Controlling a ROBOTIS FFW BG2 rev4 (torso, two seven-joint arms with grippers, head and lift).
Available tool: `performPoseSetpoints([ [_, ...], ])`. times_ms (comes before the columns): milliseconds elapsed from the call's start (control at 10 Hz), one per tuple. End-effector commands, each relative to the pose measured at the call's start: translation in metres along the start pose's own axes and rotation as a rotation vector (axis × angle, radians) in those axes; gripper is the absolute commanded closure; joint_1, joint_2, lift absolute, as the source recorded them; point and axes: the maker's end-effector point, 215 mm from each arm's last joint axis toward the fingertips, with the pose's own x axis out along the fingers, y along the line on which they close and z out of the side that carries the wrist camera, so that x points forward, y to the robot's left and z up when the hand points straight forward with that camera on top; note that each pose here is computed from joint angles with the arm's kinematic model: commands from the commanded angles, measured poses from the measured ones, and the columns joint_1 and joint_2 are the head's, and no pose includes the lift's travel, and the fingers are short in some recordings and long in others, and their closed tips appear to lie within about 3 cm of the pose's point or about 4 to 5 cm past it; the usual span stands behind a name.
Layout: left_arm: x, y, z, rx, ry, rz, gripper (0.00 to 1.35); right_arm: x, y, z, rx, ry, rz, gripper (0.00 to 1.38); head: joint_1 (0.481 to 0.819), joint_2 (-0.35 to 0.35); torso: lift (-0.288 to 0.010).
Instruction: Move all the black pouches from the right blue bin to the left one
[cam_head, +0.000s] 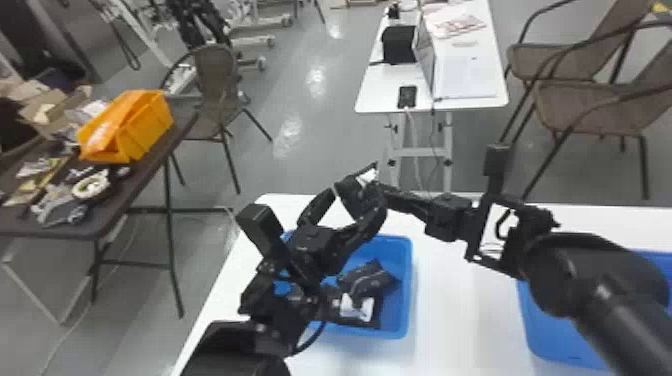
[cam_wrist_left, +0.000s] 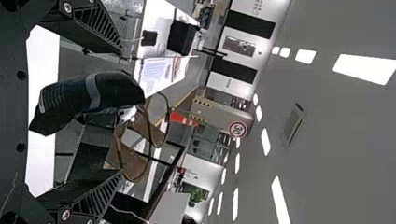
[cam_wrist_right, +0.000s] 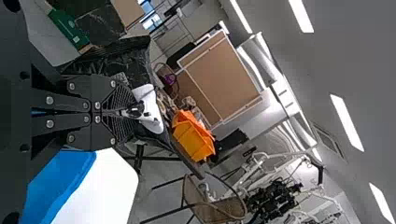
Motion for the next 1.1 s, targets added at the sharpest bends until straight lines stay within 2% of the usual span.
performPoseSetpoints([
  [0,0.002,-0.001,-0.002,-0.010,0.010,-0.003,0.11,0.004,0.004,-0.005,0.009,0.008,0.011,1.28,0.695,0.264,0.000],
  [100,0.002,0.002,-0.005,-0.014,0.022,0.003,0.11,0.005,0.006,-0.009,0.021,0.011,0.016,1.28,0.695,0.266,0.000],
  [200,0.001,0.003,-0.011,-0.012,0.039,0.010,0.29,0.005,0.007,-0.009,0.023,0.010,0.019,1.28,0.695,0.270,0.000],
  [300,0.001,0.008,-0.011,0.025,0.076,0.025,1.14,0.005,0.007,-0.010,0.025,0.010,0.019,1.28,0.695,0.272,0.000],
  [400,0.000,0.014,-0.005,0.078,0.092,0.043,1.17,0.004,0.006,-0.011,0.029,0.010,0.019,1.28,0.695,0.274,0.000],
  [500,-0.002,0.016,0.005,0.085,0.047,0.051,1.21,0.004,0.006,-0.011,0.034,0.008,0.018,1.28,0.695,0.279,0.000],
  [700,-0.007,0.021,0.010,0.085,0.018,0.078,1.22,0.003,0.006,-0.014,0.045,0.006,0.018,1.28,0.695,0.290,0.000],
  [1000,-0.008,0.022,0.014,0.094,0.004,0.080,1.22,0.003,0.004,-0.015,0.046,0.008,0.016,1.28,0.695,0.298,0.000],
])
